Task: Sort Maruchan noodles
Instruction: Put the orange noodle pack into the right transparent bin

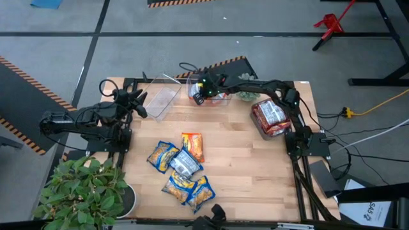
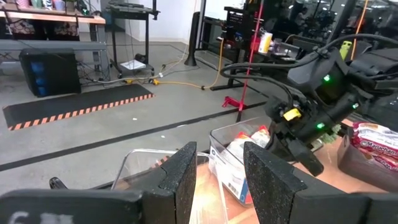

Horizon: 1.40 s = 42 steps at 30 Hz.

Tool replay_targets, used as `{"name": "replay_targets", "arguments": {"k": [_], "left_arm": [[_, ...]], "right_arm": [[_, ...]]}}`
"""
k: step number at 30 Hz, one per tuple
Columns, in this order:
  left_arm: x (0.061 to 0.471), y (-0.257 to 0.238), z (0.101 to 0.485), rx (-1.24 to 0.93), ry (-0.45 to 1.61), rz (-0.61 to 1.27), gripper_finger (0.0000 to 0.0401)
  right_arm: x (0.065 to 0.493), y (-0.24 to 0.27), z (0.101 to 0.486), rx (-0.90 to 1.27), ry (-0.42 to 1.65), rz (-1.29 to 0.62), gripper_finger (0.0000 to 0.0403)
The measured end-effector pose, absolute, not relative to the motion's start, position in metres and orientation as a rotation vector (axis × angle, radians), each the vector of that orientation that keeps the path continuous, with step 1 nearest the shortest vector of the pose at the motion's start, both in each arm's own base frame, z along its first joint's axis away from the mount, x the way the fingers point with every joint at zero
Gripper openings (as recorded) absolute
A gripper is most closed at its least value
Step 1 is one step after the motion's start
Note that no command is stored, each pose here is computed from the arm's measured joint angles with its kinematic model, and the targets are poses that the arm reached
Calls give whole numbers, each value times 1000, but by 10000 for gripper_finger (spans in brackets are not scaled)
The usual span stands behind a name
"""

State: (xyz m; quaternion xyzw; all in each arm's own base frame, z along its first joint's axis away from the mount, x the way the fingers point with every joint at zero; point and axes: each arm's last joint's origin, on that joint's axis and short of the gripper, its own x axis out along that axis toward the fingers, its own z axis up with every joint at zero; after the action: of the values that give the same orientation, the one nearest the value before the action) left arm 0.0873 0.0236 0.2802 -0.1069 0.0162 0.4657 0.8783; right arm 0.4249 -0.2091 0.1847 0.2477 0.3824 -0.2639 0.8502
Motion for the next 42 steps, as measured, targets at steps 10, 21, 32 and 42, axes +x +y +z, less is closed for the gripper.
{"name": "replay_targets", "arguments": {"k": [10, 21, 32, 42], "left_arm": [[87, 24, 280, -222, 37, 969, 127], [88, 23, 279, -228, 53, 921, 127], [90, 21, 278, -244, 84, 819, 127], [91, 19, 277, -248, 102, 767, 127]], "right_arm": [[409, -209, 291, 508, 653, -452, 32], [409, -114, 305, 641, 940, -145, 238], [418, -58, 195, 913, 891, -230, 330], [401, -20, 132, 1019, 739, -333, 333]]}}
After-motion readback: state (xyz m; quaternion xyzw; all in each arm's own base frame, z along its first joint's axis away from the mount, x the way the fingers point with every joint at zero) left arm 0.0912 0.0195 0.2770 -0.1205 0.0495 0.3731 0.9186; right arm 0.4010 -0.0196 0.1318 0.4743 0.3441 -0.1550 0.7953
